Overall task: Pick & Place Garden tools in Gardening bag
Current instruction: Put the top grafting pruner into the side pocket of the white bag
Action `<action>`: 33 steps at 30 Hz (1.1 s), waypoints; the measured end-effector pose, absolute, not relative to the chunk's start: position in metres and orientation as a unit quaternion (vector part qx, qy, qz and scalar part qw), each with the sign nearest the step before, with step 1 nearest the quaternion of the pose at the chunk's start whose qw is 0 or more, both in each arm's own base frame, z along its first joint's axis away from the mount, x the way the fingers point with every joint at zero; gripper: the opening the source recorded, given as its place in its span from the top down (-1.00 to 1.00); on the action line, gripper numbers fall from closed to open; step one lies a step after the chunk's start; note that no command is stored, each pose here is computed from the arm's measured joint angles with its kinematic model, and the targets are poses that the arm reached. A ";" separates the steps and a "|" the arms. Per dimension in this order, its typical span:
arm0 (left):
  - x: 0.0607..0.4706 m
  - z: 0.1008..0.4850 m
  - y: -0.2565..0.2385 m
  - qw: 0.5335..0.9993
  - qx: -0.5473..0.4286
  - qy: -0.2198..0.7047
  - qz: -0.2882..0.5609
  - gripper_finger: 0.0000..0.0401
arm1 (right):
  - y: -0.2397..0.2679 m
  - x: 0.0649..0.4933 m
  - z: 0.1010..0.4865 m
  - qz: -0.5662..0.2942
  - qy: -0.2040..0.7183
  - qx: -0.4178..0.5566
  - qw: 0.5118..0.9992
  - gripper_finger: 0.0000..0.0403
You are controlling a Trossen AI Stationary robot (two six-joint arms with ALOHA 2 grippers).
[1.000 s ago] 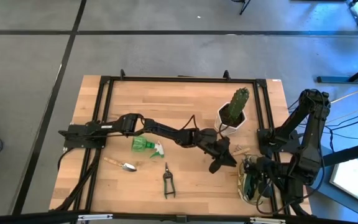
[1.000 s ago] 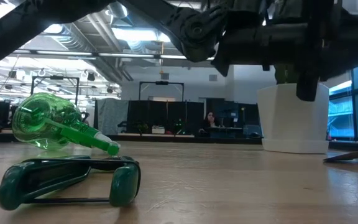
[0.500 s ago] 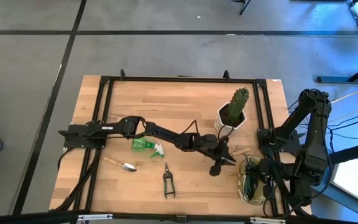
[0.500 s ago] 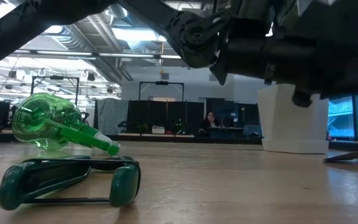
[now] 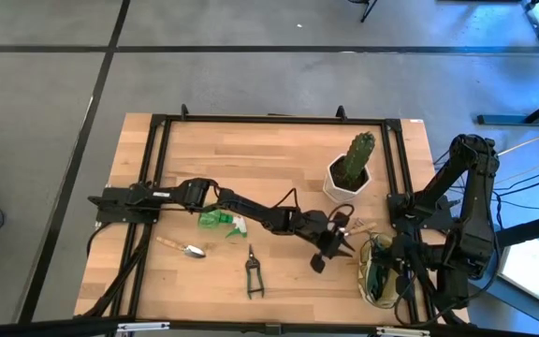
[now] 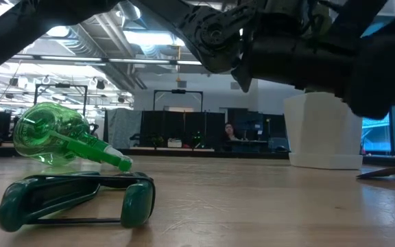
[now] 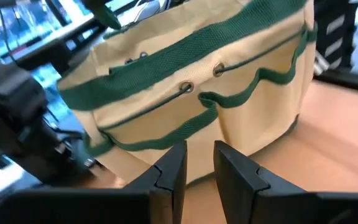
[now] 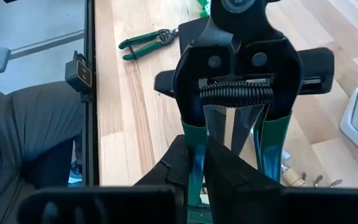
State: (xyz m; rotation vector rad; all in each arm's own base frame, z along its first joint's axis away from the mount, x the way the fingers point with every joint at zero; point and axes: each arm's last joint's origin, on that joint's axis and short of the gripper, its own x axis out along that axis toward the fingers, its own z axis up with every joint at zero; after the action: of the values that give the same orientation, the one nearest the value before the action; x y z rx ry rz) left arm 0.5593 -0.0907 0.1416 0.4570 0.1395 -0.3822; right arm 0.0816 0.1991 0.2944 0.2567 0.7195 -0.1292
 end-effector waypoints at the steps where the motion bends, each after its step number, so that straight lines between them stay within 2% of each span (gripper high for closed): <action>1: 0.560 0.142 -0.090 0.951 0.240 0.066 -0.186 0.63 | 0.199 0.082 0.294 -0.063 0.351 0.125 0.926 0.86; 9: 0.563 0.149 -0.088 0.908 0.384 0.052 -0.159 0.62 | 0.199 0.082 0.294 -0.064 0.349 0.127 0.926 0.86; 18: 0.571 0.162 -0.101 0.869 0.464 0.044 -0.167 0.62 | 0.199 0.082 0.295 -0.064 0.346 0.129 0.927 0.86; 24: 0.583 0.122 -0.120 0.813 0.545 0.075 -0.192 0.62 | 0.200 0.080 0.295 -0.060 0.342 0.128 0.929 0.86; 30: 0.590 0.115 -0.140 0.763 0.631 0.105 -0.092 0.62 | 0.202 0.077 0.295 -0.052 0.337 0.128 0.931 0.86; 33: 0.589 0.116 -0.142 0.760 0.635 0.122 -0.062 0.62 | 0.203 0.076 0.295 -0.049 0.338 0.128 0.931 0.86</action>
State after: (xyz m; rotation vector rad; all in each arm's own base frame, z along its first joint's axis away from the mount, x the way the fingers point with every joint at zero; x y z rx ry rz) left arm 0.5893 -0.1416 0.1162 1.3824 0.2663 -0.1341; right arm 0.0757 0.2026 0.2953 0.2624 0.6915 -0.1011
